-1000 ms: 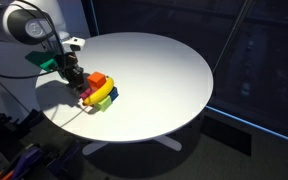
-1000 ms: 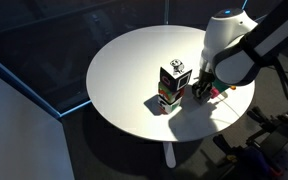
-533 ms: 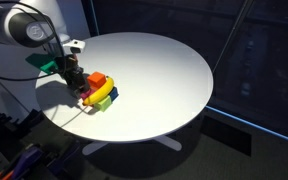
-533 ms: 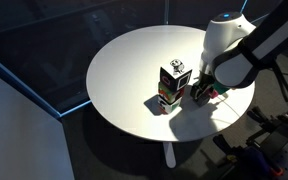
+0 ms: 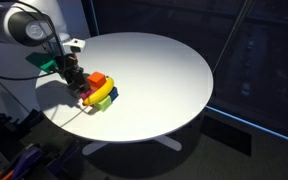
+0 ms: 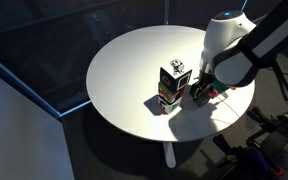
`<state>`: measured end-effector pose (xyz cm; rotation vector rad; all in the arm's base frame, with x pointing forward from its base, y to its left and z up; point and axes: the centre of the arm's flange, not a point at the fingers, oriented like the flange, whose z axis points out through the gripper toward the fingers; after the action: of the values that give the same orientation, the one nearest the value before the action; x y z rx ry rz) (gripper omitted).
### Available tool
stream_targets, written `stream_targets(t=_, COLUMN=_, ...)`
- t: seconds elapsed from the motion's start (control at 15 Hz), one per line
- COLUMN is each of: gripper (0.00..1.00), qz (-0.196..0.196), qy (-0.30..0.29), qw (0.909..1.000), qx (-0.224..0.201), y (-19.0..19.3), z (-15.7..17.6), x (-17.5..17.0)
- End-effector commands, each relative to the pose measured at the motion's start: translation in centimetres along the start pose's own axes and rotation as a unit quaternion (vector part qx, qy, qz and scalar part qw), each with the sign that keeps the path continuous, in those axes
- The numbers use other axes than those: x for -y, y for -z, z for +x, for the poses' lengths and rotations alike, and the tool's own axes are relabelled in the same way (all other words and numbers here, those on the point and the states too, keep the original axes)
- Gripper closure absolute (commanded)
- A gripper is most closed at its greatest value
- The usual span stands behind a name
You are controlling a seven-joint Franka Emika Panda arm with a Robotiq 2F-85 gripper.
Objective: Take the grey block off of the stack
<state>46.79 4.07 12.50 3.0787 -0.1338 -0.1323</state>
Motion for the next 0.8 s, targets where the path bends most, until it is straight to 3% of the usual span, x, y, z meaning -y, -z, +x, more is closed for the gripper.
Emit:
stream_targets(t=0.0, gripper=0.00, qz=0.006, qy=-0.016, qw=0.9998, qx=-0.009, y=2.2, z=-0.1, x=0.0)
stream_targets(t=0.73, gripper=0.00, qz=0.010, qy=-0.021, qw=0.9996, qx=-0.016, y=6.5, z=-1.7, x=-1.0)
